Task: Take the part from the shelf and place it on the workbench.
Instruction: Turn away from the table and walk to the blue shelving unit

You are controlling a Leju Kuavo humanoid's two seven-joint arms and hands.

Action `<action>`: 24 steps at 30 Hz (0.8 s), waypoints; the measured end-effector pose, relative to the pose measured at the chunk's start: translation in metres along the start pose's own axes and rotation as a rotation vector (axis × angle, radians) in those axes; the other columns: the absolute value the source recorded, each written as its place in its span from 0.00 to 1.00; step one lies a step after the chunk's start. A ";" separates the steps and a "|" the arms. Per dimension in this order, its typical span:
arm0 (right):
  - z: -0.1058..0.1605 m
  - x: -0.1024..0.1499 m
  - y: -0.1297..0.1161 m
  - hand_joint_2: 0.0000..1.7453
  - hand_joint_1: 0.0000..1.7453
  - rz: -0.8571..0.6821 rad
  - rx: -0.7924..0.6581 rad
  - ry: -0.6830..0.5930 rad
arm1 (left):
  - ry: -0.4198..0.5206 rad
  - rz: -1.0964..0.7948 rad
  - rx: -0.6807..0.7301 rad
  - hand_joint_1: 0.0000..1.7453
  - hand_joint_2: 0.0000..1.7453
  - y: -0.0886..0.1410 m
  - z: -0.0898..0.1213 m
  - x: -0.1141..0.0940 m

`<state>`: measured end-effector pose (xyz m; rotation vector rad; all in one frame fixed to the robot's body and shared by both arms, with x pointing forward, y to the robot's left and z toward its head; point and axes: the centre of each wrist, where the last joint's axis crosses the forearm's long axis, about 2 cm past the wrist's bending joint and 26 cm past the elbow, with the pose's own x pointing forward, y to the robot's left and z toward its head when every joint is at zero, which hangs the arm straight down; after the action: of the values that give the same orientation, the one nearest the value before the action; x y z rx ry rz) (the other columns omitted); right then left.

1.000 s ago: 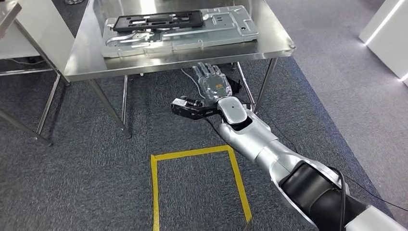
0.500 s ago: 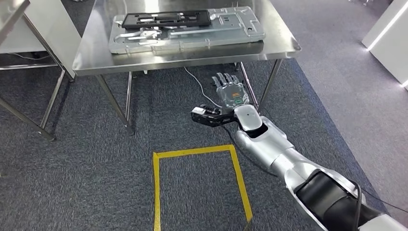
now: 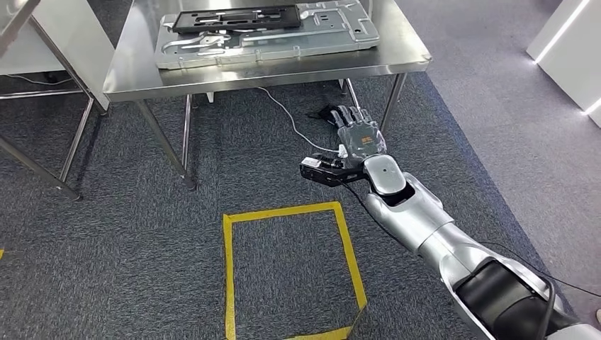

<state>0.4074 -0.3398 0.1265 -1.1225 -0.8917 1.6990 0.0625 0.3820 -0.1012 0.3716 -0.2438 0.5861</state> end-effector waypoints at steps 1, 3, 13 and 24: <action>0.000 -0.002 0.000 0.00 0.00 -0.001 -0.003 0.003 | -0.001 0.001 -0.001 0.00 0.00 0.000 0.000 0.001; 0.001 -0.003 0.000 0.00 0.00 -0.002 -0.002 0.006 | 0.000 0.001 -0.002 0.00 0.00 -0.001 0.000 0.001; 0.004 -0.008 0.005 0.00 0.00 -0.002 0.003 0.012 | 0.004 0.001 -0.005 0.00 0.00 -0.002 0.001 0.000; 0.004 -0.009 0.000 0.00 0.00 -0.004 -0.015 0.012 | 0.010 0.000 -0.004 0.00 0.00 -0.002 0.001 -0.003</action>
<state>0.4057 -0.3483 0.1306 -1.1391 -0.9004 1.6833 0.0615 0.3790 -0.1018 0.3644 -0.2353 0.5872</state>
